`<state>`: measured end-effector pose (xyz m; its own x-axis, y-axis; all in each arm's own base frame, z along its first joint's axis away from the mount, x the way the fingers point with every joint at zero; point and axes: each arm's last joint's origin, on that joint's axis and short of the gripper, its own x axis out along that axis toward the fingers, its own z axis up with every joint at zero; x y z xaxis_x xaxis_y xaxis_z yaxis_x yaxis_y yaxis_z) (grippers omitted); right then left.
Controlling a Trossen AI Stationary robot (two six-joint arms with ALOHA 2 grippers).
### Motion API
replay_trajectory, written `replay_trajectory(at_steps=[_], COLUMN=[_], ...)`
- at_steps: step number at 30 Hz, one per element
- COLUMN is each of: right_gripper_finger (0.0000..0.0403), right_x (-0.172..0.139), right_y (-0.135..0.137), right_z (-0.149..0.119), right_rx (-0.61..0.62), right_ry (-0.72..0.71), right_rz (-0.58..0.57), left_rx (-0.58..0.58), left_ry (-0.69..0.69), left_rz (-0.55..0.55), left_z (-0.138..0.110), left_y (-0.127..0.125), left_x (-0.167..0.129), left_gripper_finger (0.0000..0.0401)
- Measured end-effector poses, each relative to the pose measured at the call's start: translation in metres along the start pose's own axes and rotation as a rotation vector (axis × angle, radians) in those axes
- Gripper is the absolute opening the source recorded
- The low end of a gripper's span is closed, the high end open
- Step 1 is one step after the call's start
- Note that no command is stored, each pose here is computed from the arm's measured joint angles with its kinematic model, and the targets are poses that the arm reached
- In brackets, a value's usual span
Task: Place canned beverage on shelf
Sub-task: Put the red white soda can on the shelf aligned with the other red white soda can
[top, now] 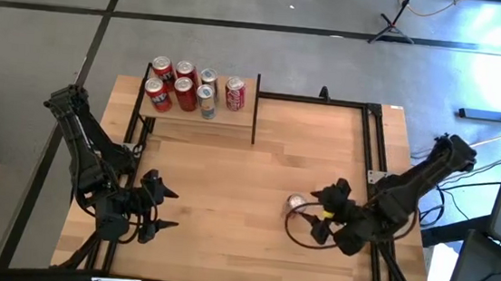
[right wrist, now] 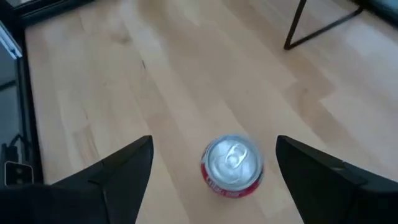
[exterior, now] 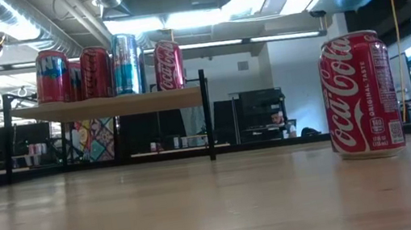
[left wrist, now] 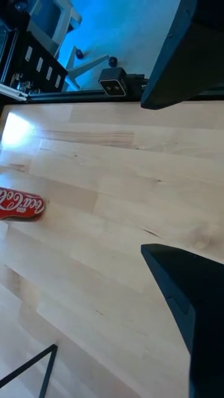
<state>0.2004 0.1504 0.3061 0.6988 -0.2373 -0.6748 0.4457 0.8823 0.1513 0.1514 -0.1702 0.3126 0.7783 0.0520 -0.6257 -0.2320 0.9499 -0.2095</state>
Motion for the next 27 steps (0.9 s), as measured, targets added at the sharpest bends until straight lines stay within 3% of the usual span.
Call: replay_trajectory(at_steps=[7, 9, 19, 27], right_gripper_finger=[0.0326, 0.0326, 0.0326, 0.0326], right_x=[0.021, 0.025, 0.047, 0.068], right_y=[0.005, 0.007, -0.009, -0.019], right_z=[-0.020, -0.022, -0.047, -0.071], right_rx=[0.185, 0.150, 0.011, 0.028], right_ry=[0.011, -0.003, -0.087, -0.161], right_rz=[0.124, 0.138, -0.022, -0.031], left_rx=[-0.012, -0.015, -0.025, -0.030], left_ry=[-0.005, -0.007, -0.010, 0.012], left_rz=[-0.009, -0.012, -0.019, -0.039], left_z=[0.001, 0.001, 0.001, 0.001], left_y=[-0.001, -0.001, -0.002, -0.003], left_x=[0.000, 0.000, 0.000, 0.000], left_gripper_finger=[0.0360, 0.0360, 0.0360, 0.0360])
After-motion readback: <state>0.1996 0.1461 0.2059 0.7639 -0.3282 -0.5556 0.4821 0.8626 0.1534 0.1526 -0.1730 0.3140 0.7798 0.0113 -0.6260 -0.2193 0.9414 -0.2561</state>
